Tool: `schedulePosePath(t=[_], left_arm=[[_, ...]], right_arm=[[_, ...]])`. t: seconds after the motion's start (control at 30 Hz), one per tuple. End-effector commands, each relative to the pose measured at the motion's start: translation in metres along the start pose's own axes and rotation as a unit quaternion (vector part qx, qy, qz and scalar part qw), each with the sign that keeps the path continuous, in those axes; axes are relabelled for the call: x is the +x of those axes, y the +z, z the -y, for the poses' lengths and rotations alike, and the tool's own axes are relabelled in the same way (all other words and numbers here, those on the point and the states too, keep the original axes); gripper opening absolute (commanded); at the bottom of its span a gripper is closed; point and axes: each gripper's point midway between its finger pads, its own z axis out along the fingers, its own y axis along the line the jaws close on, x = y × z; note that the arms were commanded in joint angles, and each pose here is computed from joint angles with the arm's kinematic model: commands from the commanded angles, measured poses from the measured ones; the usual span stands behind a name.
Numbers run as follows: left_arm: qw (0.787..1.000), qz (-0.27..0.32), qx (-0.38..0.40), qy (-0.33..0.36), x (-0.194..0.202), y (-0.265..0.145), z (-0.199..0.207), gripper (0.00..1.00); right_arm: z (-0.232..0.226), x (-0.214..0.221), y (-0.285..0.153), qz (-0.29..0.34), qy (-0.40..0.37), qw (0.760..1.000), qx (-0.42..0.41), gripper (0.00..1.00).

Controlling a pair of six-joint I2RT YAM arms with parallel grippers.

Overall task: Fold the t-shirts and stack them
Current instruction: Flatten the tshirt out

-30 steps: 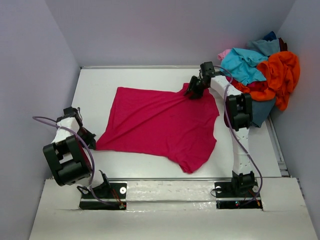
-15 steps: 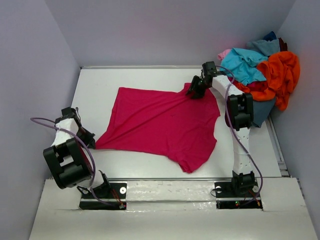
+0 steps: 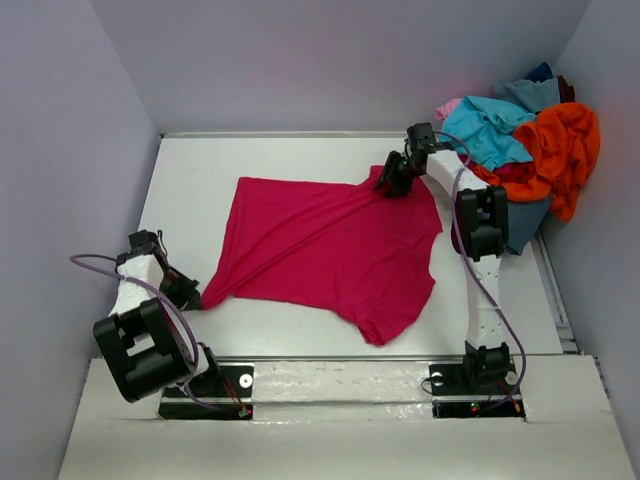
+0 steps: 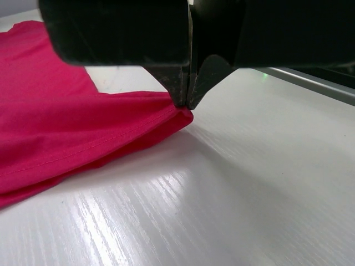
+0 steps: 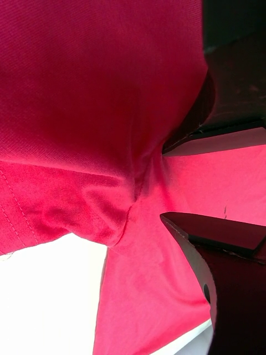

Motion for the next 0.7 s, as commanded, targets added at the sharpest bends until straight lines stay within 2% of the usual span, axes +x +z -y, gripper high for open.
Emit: schedulePosePath(t=[0.0, 0.2, 0.27, 0.3, 0.33, 0.43, 0.67], left_arm=[[1.000, 0.006, 0.005, -0.007, 0.005, -0.007, -0.003, 0.06], [0.999, 0.014, 0.052, 0.008, 0.002, -0.011, 0.015, 0.06], [0.997, 0.026, 0.062, 0.027, -0.001, -0.015, 0.021, 0.12], [0.997, 0.032, 0.062, 0.038, -0.003, -0.016, 0.023, 0.18], [0.996, 0.043, 0.059, 0.047, -0.008, -0.018, 0.023, 0.28], [0.993, 0.078, 0.063, 0.067, -0.027, -0.030, 0.036, 0.39], [0.981, 0.140, 0.081, 0.110, -0.067, -0.063, 0.082, 0.42]], right_arm=[[0.050, 0.018, 0.012, -0.033, 0.005, 0.997, 0.071, 0.52], [0.048, 0.022, 0.008, -0.041, -0.003, 0.997, 0.067, 0.53], [0.044, 0.019, 0.001, -0.035, -0.009, 0.997, 0.064, 0.54], [0.042, 0.017, -0.002, -0.031, -0.011, 0.998, 0.062, 0.56], [0.038, 0.015, -0.007, -0.026, -0.014, 0.998, 0.059, 0.58], [0.022, 0.015, -0.015, -0.018, -0.033, 0.998, 0.051, 0.63], [0.001, 0.023, -0.020, -0.022, -0.060, 0.997, 0.046, 0.68]])
